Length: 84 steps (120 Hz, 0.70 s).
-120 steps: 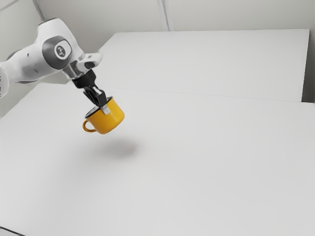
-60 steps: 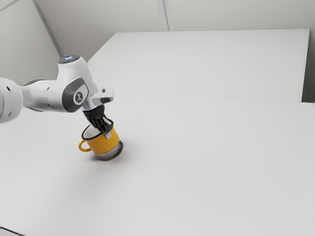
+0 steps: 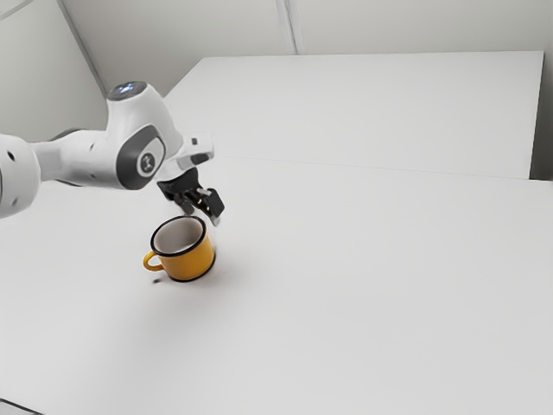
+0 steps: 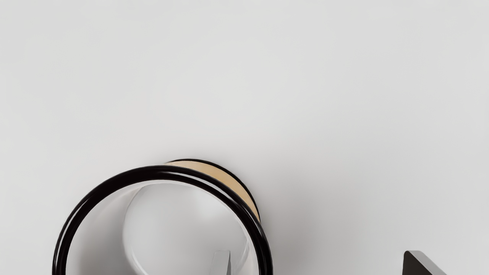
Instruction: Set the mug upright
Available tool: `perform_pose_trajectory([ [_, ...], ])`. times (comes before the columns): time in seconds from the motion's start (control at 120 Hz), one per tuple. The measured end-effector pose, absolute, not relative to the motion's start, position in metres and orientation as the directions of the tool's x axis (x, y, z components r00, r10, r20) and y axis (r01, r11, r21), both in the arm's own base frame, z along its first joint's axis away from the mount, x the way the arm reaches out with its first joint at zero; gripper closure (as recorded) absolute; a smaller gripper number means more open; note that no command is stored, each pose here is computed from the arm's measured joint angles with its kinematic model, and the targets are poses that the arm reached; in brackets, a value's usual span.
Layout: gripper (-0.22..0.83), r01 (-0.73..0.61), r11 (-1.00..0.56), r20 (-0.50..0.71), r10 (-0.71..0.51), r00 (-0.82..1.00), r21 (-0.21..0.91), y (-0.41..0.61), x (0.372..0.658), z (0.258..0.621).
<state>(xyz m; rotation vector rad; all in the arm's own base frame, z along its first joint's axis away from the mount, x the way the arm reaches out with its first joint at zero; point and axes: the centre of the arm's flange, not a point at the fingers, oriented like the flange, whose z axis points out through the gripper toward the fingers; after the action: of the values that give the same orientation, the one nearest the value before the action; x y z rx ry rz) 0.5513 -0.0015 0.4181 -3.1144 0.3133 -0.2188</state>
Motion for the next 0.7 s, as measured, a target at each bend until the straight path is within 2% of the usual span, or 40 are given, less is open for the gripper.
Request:
perform_pose_trajectory([
  [0.25,0.04,-0.172,-0.985,0.187,-0.166,0.968,0.012,-0.004,0.6,0.531],
  [0.383,0.02,-0.126,-0.992,0.201,-0.119,0.972,0.022,0.02,0.604,0.595],
  [0.475,0.01,-0.11,-0.994,0.164,-0.104,0.981,0.027,0.027,0.598,0.606],
  [0.7,0.0,-0.107,-0.993,0.088,-0.103,0.991,0.042,0.022,0.588,0.603],
])
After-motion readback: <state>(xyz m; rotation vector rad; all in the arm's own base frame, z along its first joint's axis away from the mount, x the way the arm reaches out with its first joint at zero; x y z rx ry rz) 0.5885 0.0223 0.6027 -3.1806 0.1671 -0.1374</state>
